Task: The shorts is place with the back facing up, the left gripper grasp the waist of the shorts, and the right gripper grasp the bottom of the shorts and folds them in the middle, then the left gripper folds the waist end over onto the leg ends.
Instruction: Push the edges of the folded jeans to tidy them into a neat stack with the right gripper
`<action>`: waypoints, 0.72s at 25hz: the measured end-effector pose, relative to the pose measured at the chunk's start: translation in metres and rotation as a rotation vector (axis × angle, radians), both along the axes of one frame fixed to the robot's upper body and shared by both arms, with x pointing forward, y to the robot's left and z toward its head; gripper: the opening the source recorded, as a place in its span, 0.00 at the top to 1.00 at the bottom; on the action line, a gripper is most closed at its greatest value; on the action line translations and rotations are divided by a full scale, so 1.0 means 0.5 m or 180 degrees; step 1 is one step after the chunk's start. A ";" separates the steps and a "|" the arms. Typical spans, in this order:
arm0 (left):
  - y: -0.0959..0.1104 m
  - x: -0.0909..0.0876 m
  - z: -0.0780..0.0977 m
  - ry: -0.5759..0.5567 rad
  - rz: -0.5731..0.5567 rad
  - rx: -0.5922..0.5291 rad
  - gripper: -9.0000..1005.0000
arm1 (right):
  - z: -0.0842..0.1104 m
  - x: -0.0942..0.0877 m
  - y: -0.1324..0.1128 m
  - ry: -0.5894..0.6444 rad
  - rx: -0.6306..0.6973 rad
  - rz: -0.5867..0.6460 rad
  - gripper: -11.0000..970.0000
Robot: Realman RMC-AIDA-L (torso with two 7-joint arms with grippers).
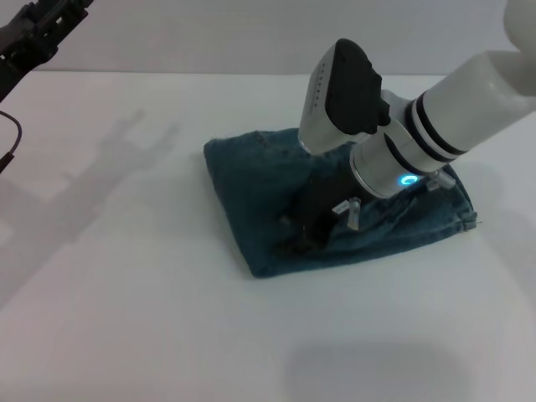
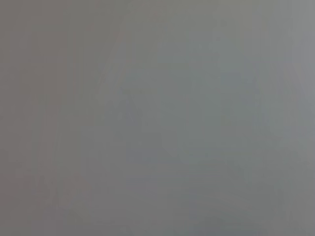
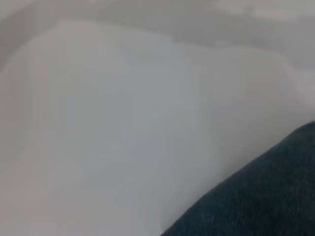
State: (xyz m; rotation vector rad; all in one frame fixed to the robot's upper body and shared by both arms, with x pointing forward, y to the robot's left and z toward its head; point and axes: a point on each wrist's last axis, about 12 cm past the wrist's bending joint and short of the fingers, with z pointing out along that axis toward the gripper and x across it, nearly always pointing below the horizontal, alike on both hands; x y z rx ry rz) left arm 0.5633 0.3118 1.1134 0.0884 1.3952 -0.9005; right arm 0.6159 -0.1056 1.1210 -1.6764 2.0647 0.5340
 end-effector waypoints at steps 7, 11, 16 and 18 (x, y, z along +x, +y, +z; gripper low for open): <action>0.000 -0.001 -0.004 0.0020 0.0012 0.0015 0.16 | -0.002 0.025 0.000 -0.0313 0.0049 -0.0210 0.47; 0.004 0.001 -0.006 0.0031 0.0046 0.0034 0.16 | 0.000 0.024 0.001 -0.0308 0.0066 -0.0201 0.47; 0.012 0.001 -0.010 0.0075 0.0117 0.0050 0.16 | 0.021 -0.010 0.000 -0.0025 0.0387 0.0051 0.47; 0.017 0.002 -0.012 0.0109 0.0166 0.0069 0.16 | 0.038 -0.028 -0.010 0.0075 0.0570 0.0152 0.47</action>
